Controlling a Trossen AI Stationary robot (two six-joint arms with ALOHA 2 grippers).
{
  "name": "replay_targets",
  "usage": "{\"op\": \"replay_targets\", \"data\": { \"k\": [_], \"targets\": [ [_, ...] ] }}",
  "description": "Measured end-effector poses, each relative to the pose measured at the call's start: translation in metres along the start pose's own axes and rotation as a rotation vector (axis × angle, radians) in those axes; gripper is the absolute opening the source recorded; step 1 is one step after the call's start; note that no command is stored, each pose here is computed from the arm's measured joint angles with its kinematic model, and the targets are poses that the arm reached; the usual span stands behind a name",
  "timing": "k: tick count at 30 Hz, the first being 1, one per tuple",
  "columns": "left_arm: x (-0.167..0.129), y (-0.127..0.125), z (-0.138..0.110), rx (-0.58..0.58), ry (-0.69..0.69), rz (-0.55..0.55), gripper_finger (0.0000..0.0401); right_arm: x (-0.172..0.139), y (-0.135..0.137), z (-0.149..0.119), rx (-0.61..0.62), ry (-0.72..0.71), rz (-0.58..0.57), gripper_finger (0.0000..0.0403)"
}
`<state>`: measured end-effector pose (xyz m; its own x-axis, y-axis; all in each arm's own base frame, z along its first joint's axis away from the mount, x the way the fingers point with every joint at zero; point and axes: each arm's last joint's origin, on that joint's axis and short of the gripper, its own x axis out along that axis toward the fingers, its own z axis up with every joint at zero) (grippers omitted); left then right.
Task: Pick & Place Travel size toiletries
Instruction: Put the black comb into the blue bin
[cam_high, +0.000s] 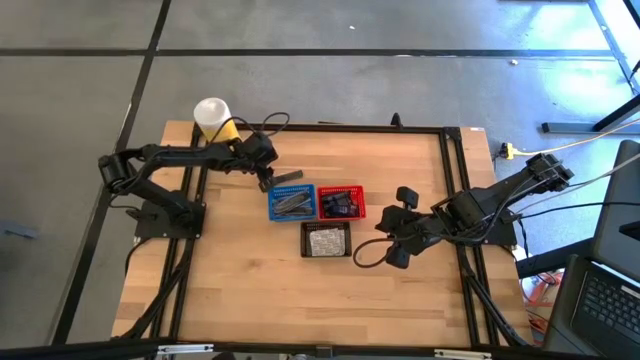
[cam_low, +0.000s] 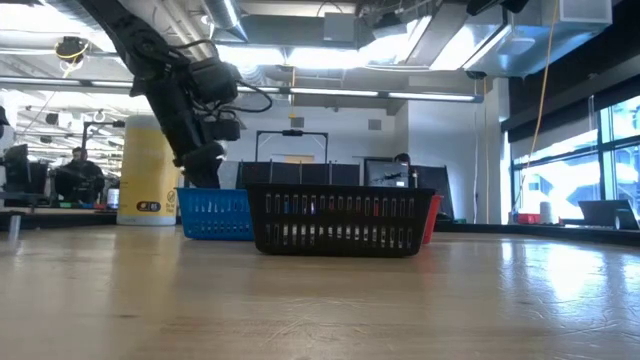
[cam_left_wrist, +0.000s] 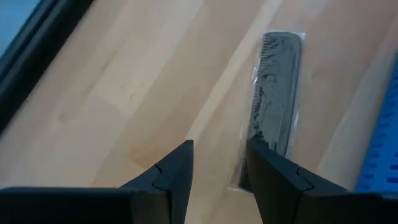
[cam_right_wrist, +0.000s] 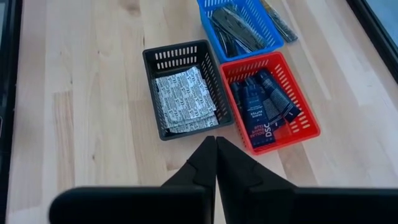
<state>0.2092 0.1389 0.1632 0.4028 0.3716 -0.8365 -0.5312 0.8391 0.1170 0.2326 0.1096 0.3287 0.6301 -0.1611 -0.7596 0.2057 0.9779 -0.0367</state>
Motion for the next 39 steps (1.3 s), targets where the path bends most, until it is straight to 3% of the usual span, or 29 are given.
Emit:
{"op": "replay_targets", "data": {
  "k": [10,15,20,30,39],
  "targets": [
    [-0.006,0.002,0.008,0.331,0.024,0.045,0.0143,0.000,0.000,0.000,0.019,0.000,0.001,0.0019],
    [-0.006,0.002,0.005,0.436,0.067,0.074,0.0143,0.000,0.000,0.000,0.019,0.000,0.001,0.0020],
    [-0.006,0.000,0.003,0.427,0.086,0.077,0.0140,0.000,0.000,0.000,0.020,0.000,0.001,0.0013],
    [-0.009,-0.007,-0.013,0.559,0.235,-0.042,0.0139,0.000,0.000,0.000,0.023,0.000,0.001,0.0018],
    [-0.011,-0.019,-0.013,0.638,0.204,-0.142,0.0139,0.000,0.000,0.000,0.038,-0.001,0.000,0.0026]
  ]
}}
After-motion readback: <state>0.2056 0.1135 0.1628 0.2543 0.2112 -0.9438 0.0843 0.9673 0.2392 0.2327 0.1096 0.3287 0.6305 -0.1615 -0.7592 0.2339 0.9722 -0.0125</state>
